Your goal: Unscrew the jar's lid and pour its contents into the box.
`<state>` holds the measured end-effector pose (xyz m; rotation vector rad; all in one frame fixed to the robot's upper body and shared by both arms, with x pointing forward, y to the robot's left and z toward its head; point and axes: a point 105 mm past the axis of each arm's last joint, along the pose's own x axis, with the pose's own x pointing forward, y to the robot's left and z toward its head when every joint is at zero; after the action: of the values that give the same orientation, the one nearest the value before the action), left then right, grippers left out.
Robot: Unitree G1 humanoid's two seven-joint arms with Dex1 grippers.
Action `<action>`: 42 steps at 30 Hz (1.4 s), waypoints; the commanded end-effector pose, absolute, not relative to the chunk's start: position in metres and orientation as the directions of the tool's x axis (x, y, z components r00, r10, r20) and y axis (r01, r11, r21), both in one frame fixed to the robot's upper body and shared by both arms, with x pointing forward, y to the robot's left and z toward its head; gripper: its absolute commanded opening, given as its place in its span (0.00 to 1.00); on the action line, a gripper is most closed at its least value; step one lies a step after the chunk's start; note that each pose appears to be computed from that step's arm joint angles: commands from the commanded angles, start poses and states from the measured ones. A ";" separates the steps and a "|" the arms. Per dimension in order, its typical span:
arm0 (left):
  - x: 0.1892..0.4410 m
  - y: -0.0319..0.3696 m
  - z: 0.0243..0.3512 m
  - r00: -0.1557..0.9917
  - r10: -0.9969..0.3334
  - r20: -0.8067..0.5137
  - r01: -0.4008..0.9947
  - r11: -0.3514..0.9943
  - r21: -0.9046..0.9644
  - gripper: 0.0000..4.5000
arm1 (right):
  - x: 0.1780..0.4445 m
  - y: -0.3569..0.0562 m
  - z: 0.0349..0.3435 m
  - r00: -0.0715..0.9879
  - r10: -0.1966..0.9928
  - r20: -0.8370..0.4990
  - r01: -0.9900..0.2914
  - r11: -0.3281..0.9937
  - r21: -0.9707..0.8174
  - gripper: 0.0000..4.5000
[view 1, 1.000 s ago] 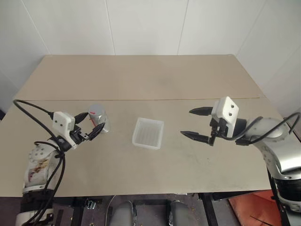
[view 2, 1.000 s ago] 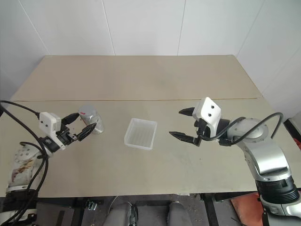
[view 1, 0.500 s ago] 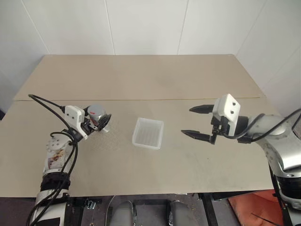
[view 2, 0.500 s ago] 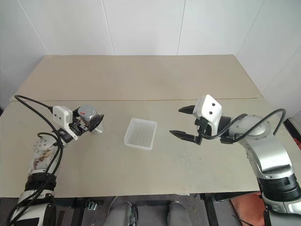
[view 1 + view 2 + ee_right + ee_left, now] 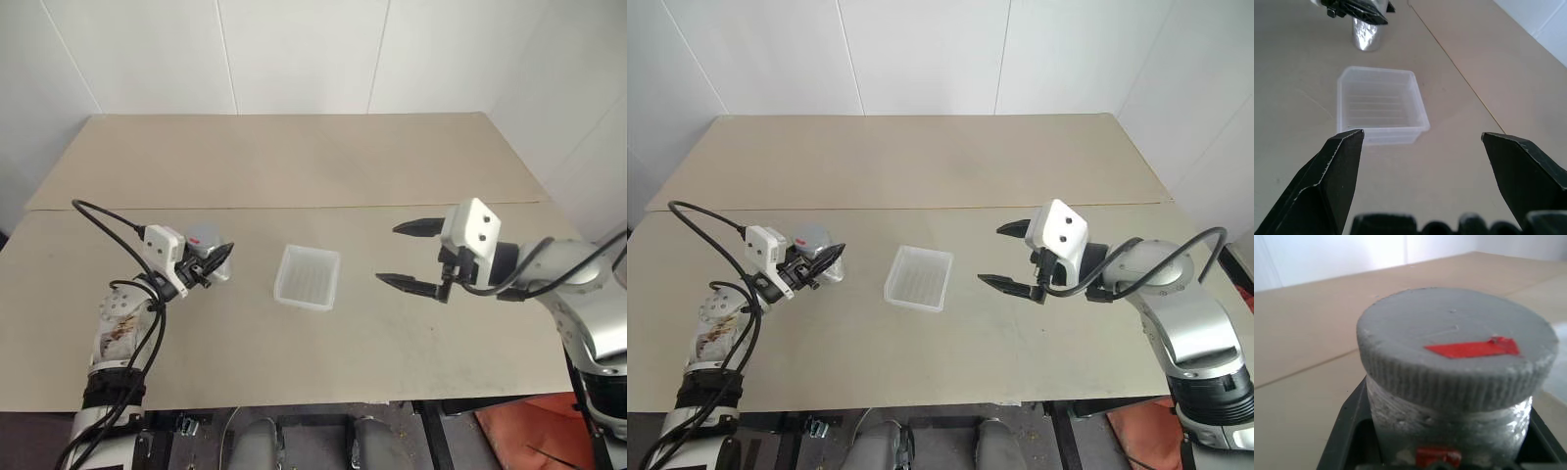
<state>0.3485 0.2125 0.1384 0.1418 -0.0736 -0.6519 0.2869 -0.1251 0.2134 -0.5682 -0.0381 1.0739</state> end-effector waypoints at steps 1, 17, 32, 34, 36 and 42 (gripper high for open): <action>0.334 0.195 0.190 0.648 -0.761 0.026 0.739 0.638 0.216 0.44 | 0.279 -0.101 0.237 0.418 0.896 -0.151 -0.828 0.307 -0.470 1.00; 0.320 0.129 0.247 0.083 -0.995 -0.054 0.962 0.065 0.266 0.44 | 0.290 -0.001 0.293 0.267 0.961 0.068 -0.919 0.275 -0.281 1.00; 0.326 0.120 0.246 0.075 -0.997 -0.018 0.949 0.066 0.309 0.44 | 0.303 0.016 0.287 0.306 0.952 0.012 -0.928 0.301 -0.220 1.00; 0.326 0.119 0.245 0.073 -0.997 -0.021 0.948 0.063 0.312 0.44 | 0.304 0.017 0.286 0.305 0.952 0.010 -0.928 0.300 -0.219 1.00; 0.327 0.118 0.246 0.071 -0.997 -0.020 0.948 0.062 0.312 0.44 | 0.303 0.017 0.286 0.298 0.955 0.005 -0.930 0.292 -0.222 1.00; 0.327 0.117 0.249 0.052 -0.998 -0.018 0.945 0.043 0.323 0.44 | 0.309 0.015 0.290 0.295 0.955 0.024 -0.930 0.293 -0.223 0.79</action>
<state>0.3314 0.1183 0.2318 0.2276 -0.1658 -1.4850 0.3095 0.0165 0.2719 -0.1625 -0.0835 1.2729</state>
